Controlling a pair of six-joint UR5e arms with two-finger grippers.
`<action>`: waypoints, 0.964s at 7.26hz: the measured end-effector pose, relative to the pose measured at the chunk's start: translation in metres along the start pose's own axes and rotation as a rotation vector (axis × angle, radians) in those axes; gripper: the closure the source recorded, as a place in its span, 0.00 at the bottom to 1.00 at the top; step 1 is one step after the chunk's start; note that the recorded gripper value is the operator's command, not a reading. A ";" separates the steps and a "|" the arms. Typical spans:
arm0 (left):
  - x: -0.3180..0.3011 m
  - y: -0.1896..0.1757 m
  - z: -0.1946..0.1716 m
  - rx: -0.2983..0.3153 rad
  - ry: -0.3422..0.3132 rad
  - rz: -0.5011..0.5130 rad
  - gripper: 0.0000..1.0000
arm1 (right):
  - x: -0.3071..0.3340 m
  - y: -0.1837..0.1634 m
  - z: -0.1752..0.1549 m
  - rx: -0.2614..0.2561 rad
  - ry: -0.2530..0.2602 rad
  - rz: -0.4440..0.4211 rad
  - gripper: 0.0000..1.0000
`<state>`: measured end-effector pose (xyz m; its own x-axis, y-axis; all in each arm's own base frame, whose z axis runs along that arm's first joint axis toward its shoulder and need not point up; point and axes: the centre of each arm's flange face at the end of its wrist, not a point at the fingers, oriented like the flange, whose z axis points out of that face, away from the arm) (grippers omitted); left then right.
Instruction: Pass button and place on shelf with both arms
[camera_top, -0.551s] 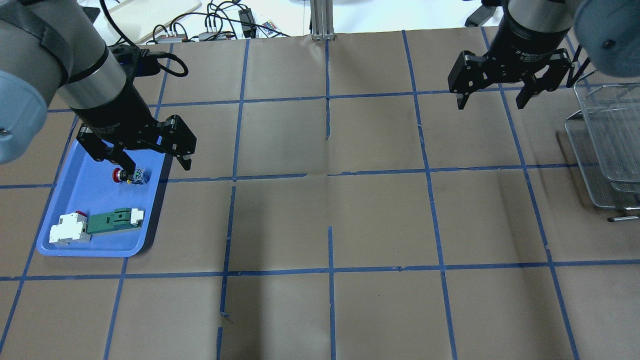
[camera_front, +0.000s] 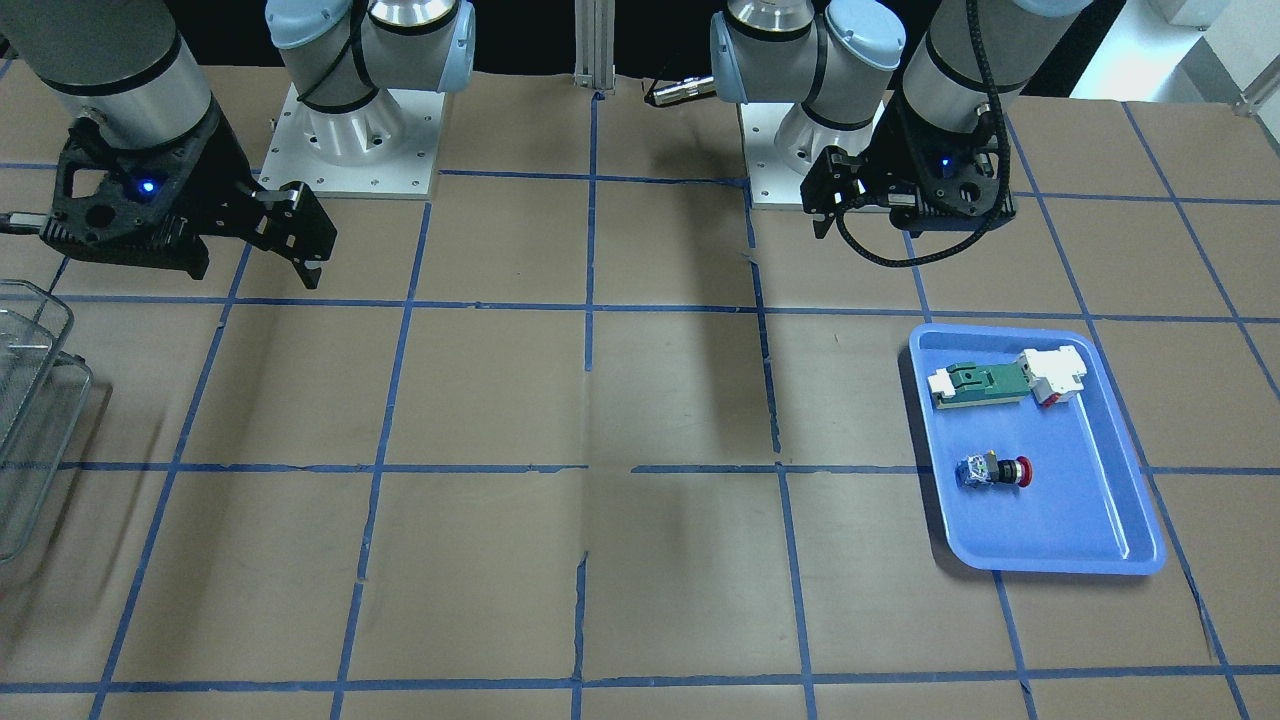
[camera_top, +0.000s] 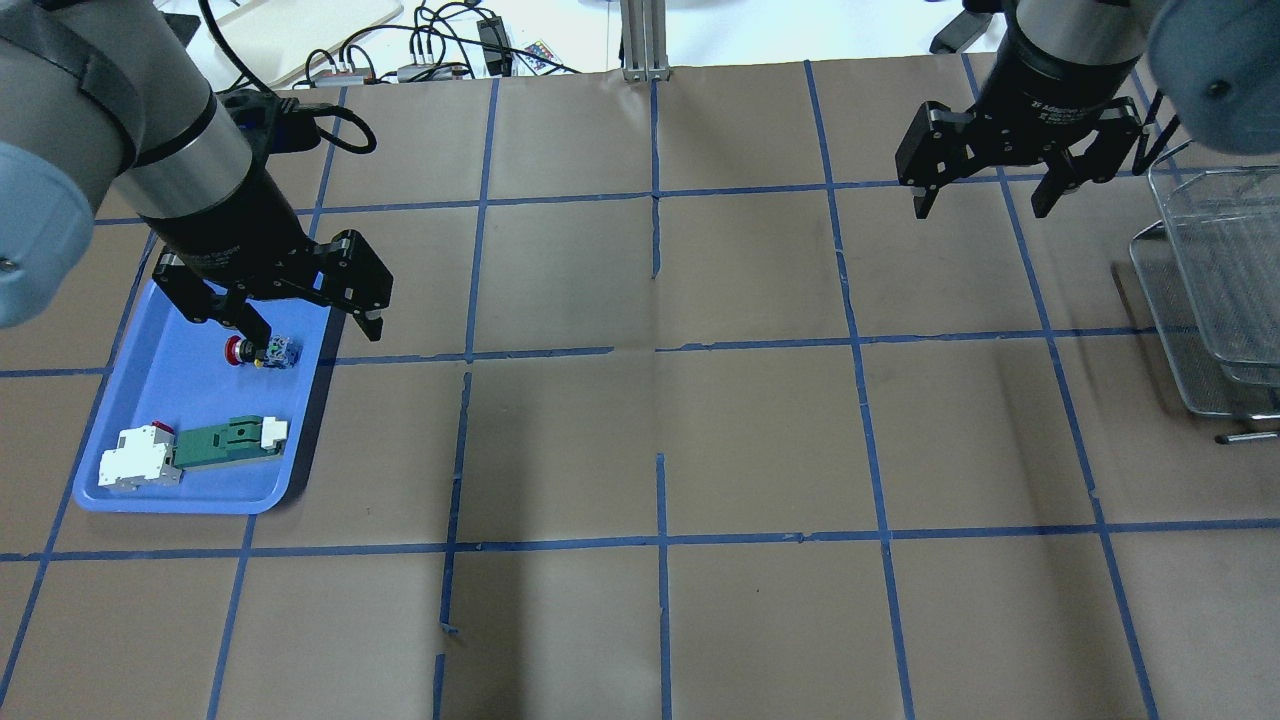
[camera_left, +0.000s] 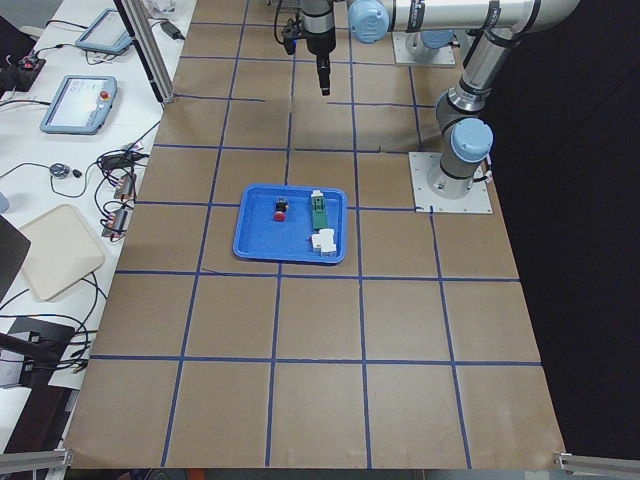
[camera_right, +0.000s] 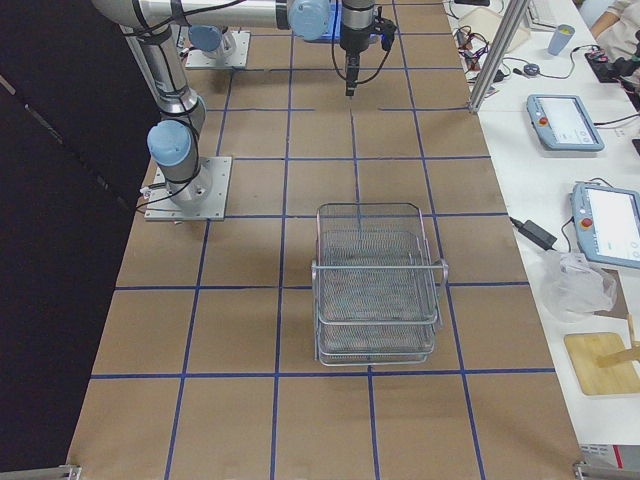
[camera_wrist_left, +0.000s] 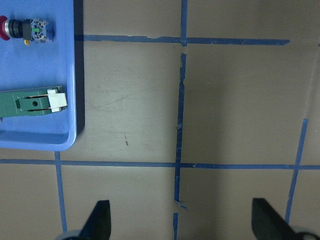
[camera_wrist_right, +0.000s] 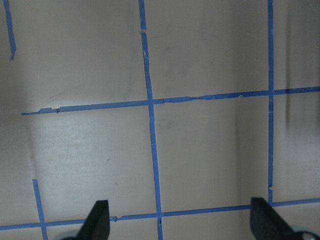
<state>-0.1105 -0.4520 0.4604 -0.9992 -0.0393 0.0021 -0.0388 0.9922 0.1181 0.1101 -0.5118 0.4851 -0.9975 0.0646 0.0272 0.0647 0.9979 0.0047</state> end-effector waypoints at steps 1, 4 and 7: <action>0.000 0.000 0.000 0.002 0.000 0.000 0.00 | 0.000 0.000 0.000 -0.001 0.001 0.002 0.00; 0.000 0.000 -0.001 0.005 -0.002 0.000 0.00 | 0.000 0.001 0.000 -0.001 0.006 0.004 0.00; 0.000 0.001 -0.002 0.008 0.000 0.000 0.00 | 0.001 0.000 0.000 -0.001 0.007 0.006 0.00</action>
<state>-0.1106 -0.4510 0.4629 -0.9992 -0.0392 0.0025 -0.0387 0.9931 0.1103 0.1092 -0.5113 0.4850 -0.9969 0.0705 0.0338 0.0707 0.9975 0.0060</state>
